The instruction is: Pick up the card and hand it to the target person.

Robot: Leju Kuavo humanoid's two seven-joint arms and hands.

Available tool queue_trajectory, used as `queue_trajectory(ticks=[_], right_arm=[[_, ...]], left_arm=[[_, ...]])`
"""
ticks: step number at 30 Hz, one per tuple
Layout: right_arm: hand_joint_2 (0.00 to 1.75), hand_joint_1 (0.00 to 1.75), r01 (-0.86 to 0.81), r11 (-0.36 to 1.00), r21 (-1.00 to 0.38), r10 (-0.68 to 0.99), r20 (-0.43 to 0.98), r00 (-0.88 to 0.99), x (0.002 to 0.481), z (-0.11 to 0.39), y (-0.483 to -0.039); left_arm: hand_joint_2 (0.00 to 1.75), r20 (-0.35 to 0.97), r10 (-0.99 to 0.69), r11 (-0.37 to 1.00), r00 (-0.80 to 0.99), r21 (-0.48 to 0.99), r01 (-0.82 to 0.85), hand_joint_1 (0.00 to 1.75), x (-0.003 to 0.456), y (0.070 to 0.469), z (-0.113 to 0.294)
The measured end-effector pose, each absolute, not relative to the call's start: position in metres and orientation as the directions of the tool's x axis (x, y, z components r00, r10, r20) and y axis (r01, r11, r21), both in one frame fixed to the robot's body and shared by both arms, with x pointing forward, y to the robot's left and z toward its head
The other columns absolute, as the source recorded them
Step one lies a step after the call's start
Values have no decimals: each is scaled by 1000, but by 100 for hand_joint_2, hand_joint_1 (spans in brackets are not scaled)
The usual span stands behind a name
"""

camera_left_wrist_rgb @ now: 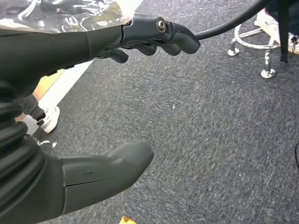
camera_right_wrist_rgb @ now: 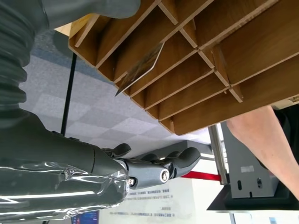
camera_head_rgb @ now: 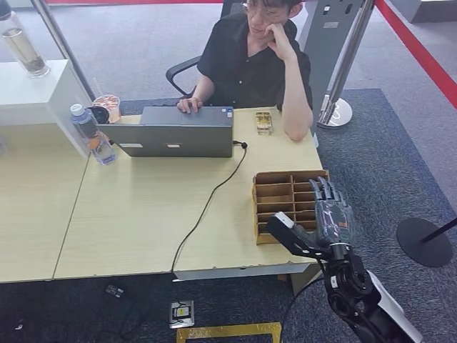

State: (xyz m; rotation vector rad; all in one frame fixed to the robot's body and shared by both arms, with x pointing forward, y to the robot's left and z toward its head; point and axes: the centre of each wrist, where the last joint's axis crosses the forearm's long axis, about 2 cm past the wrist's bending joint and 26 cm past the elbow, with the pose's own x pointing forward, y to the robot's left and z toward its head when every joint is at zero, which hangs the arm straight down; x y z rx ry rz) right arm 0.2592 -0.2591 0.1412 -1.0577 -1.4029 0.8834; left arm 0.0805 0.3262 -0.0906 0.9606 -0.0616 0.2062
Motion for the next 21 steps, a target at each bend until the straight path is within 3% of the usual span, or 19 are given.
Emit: queue_trajectory(ticks=[3, 7, 10, 21], right_arm=[[175, 47, 115, 317, -941, 947, 321, 17, 261, 139, -260], [175, 131, 117, 310, -944, 949, 314, 20, 265, 137, -262], [175, 161, 111, 302, -947, 951, 307, 26, 268, 135, -263], [175, 162, 105, 276, -955, 958, 282, 51, 273, 132, -265]], left_arm=[[175, 138, 156, 555, 978, 807, -202, 0, 80, 326, -91], [175, 136, 161, 554, 978, 807, -203, 0, 80, 327, -91], [175, 136, 163, 554, 977, 807, -204, 0, 80, 327, -91], [175, 125, 178, 551, 976, 809, -204, 0, 80, 329, -90]])
